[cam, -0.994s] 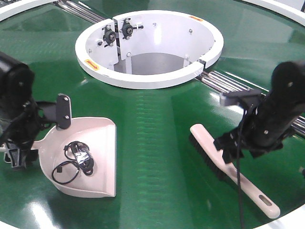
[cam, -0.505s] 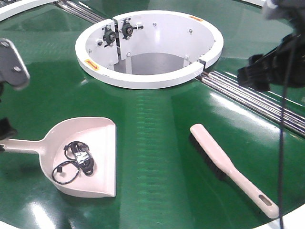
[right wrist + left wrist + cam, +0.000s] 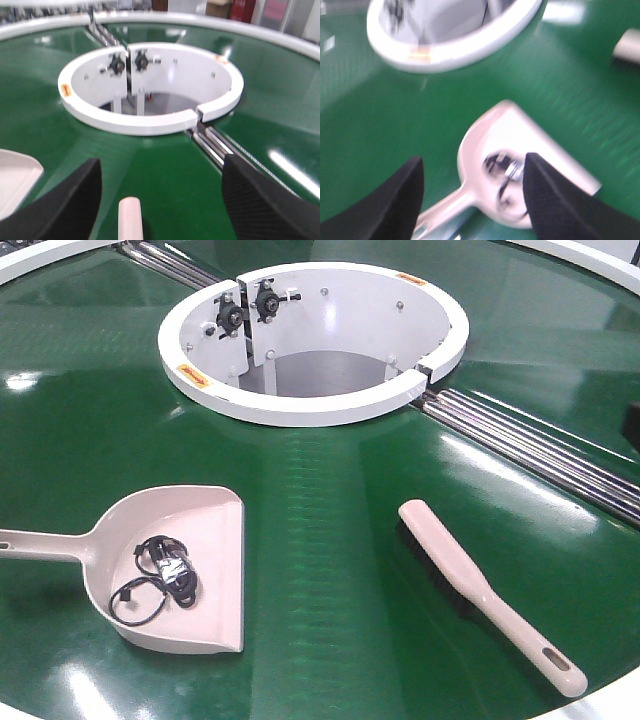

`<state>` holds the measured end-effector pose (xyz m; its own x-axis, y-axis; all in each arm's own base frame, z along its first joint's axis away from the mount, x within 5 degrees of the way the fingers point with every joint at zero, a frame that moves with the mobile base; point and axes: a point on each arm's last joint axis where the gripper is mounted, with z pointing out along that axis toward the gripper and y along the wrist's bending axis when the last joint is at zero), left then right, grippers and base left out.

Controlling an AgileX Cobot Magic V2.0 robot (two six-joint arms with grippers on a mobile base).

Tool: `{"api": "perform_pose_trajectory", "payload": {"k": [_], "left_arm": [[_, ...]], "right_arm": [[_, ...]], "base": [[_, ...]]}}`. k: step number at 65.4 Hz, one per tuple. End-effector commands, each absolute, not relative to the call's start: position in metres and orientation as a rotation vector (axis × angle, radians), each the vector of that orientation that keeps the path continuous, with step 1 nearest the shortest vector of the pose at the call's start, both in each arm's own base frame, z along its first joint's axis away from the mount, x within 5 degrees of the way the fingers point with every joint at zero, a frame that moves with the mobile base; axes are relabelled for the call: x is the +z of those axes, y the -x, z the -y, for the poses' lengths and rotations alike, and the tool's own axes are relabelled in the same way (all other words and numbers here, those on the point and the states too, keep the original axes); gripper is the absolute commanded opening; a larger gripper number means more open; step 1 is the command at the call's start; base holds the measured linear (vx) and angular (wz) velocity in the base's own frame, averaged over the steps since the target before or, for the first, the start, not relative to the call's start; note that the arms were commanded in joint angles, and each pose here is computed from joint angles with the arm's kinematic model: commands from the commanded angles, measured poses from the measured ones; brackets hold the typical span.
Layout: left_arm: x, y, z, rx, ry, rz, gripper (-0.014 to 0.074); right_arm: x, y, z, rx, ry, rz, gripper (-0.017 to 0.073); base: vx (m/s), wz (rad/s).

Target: Clean and inspect green conveyor with broom and dustpan

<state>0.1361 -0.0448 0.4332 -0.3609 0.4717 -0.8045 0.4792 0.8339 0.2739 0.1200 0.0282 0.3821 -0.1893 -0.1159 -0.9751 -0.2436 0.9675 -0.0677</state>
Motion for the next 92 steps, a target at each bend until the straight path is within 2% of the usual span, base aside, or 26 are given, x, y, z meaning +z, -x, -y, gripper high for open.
{"api": "perform_pose_trajectory", "payload": {"k": [1,12,26,32,45,51,56,62,64,92], "left_arm": [[0.440,-0.112,0.043,-0.099,-0.604,-1.811,0.0389],[0.384,-0.083,0.030,-0.062,-0.526,-1.649,0.0387],[0.293,-0.069,0.023,-0.051,-0.463,-1.570,0.0387],[0.271,-0.067,0.021,-0.064,-0.408,-1.508,0.0387],[0.268,-0.066,0.020,-0.093,-0.355,-1.459,0.0387],[0.266,-0.066,0.021,-0.116,-0.347,-1.496,0.0355],[0.267,-0.065,0.021,-0.117,-0.362,-1.526,0.0225],[0.269,-0.064,0.021,-0.118,-0.372,-1.546,-0.0013],[0.269,-0.064,0.021,-0.113,-0.376,-1.545,-0.0009],[0.270,-0.064,0.021,-0.107,-0.377,-1.533,-0.0008]], "right_arm": [[0.388,-0.098,-0.022,0.108,0.242,-1.565,0.0495],[0.351,-0.074,-0.017,0.108,0.232,-1.489,0.0495],[0.307,-0.073,-0.016,0.116,0.221,-1.446,0.0495],[0.294,-0.075,-0.017,0.115,0.223,-1.463,0.0495],[0.284,-0.077,-0.017,0.115,0.224,-1.467,0.0487],[0.284,-0.077,-0.017,0.114,0.225,-1.475,0.0435],[0.283,-0.077,-0.017,0.114,0.226,-1.484,0.0307],[0.282,-0.077,-0.017,0.124,0.218,-1.491,0.0062],[0.282,-0.077,-0.017,0.126,0.217,-1.498,-0.0019],[0.281,-0.077,-0.017,0.129,0.216,-1.511,-0.0008]], "base": [[0.00,0.00],[0.00,0.00],[0.00,0.00],[0.00,0.00],[0.00,0.00],[0.00,0.00],[0.00,0.00],[0.00,0.00],[0.00,0.00],[0.00,0.00]]}}
